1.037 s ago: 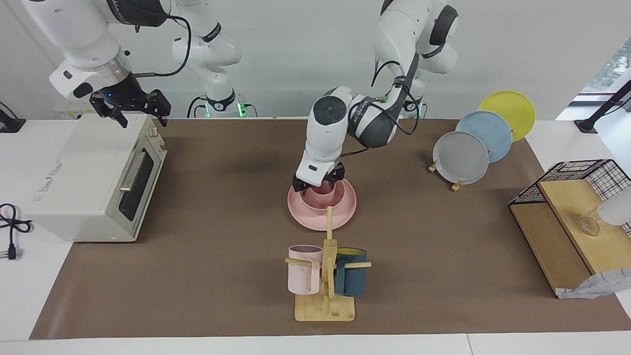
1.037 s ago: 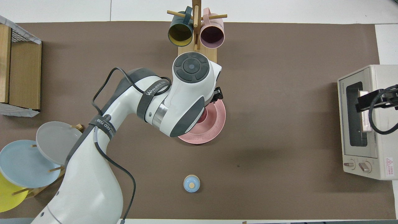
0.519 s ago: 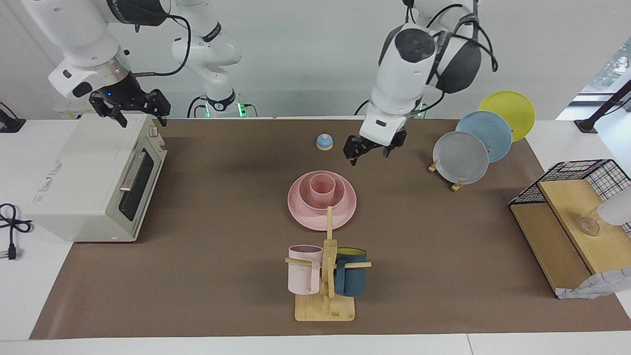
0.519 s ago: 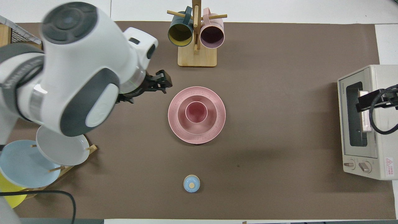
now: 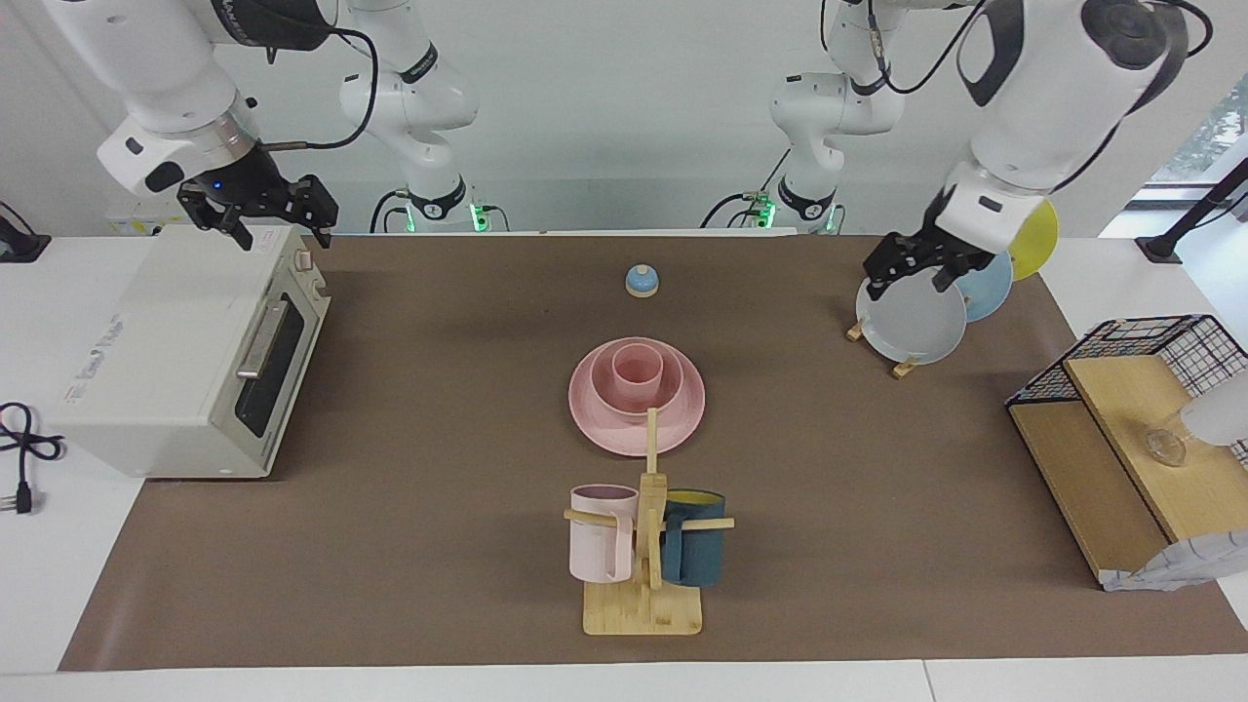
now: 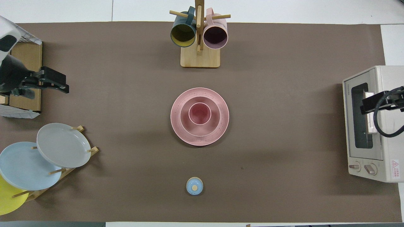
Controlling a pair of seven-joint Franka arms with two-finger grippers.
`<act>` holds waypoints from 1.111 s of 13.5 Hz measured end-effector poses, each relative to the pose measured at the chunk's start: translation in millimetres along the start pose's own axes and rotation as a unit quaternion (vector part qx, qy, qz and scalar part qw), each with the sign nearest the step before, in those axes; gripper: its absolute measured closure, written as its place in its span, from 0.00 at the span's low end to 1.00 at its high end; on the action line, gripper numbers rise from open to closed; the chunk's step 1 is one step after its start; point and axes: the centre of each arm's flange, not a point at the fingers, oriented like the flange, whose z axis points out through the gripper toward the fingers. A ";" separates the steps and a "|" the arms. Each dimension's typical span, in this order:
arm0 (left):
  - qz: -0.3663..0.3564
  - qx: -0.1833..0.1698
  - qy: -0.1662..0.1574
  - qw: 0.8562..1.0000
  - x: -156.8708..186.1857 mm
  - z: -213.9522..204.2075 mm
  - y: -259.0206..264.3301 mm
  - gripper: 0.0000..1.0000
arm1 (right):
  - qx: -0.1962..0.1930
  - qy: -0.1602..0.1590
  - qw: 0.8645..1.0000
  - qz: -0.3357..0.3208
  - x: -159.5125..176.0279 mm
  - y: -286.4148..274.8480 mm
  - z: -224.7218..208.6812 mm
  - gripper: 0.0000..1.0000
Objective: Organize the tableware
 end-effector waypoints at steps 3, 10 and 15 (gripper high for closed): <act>-0.001 0.000 -0.001 1.000 -7.4 8.3 -5.7 0.00 | 0.000 0.000 1.000 0.003 0.1 3.4 0.4 0.00; 0.020 0.033 -0.014 0.999 -33.2 1.6 11.3 0.00 | 0.000 0.003 1.000 0.004 -0.1 4.1 -1.8 0.00; 0.011 0.019 0.006 1.000 -53.8 -11.1 0.6 0.00 | 0.002 0.003 1.000 0.006 -1.5 6.2 -4.4 0.00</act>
